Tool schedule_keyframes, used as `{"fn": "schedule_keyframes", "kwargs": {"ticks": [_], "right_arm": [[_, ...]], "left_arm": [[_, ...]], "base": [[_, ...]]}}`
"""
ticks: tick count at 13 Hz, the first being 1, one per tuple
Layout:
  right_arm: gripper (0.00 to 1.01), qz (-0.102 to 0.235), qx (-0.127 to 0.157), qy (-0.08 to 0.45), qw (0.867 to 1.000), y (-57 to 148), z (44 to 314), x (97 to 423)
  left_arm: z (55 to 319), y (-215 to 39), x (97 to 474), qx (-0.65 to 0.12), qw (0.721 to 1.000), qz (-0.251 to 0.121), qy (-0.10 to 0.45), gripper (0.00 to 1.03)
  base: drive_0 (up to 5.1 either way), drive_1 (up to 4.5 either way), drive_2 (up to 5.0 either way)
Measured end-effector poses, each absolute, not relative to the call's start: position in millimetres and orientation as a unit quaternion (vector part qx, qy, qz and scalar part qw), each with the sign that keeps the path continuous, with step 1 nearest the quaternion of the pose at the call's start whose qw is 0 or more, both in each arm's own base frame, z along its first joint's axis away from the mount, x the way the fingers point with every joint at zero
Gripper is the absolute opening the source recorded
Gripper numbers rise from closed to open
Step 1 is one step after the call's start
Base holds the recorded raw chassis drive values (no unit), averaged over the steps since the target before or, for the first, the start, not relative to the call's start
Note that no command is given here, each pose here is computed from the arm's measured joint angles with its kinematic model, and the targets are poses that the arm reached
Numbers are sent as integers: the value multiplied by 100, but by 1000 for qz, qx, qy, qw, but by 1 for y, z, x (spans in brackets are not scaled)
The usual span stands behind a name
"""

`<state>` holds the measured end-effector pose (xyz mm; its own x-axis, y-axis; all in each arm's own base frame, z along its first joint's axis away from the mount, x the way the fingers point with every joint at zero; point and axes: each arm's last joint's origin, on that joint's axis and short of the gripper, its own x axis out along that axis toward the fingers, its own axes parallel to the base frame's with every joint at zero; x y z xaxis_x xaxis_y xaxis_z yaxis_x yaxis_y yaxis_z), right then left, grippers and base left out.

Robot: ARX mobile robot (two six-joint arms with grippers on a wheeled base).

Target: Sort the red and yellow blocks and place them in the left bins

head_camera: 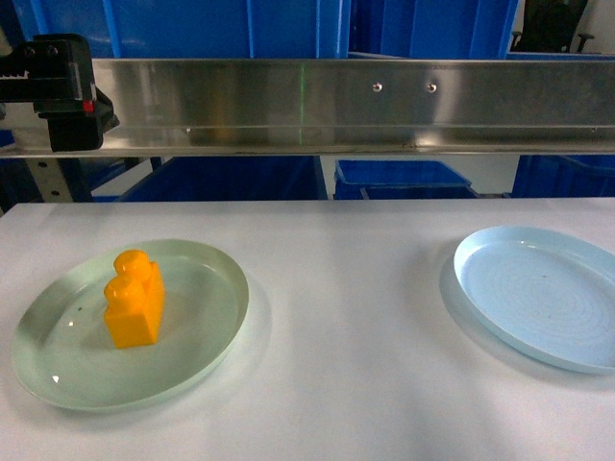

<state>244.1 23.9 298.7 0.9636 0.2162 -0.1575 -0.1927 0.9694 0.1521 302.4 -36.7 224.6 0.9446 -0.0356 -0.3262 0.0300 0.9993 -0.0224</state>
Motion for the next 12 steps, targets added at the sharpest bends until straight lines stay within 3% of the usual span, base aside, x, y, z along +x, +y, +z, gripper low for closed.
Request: {"fn": "schedule_keyframes", "kwargs": {"ticks": [1, 3, 4, 12], "right_arm": [[28, 107, 78, 57, 990, 28, 317, 222], [28, 102, 78, 29, 991, 30, 329, 207], [28, 84, 67, 58, 993, 28, 314, 209], [28, 92, 53, 51, 993, 21, 316, 203]], "left_arm": [[225, -37, 302, -9, 986, -17, 166, 98], [225, -37, 302, -9, 986, -17, 166, 98], [225, -37, 302, -9, 986, -17, 166, 98], [225, -37, 302, -9, 986, -17, 166, 98]], "base": [[0, 0, 0], [0, 0, 0], [0, 0, 0], [0, 0, 0]]}}
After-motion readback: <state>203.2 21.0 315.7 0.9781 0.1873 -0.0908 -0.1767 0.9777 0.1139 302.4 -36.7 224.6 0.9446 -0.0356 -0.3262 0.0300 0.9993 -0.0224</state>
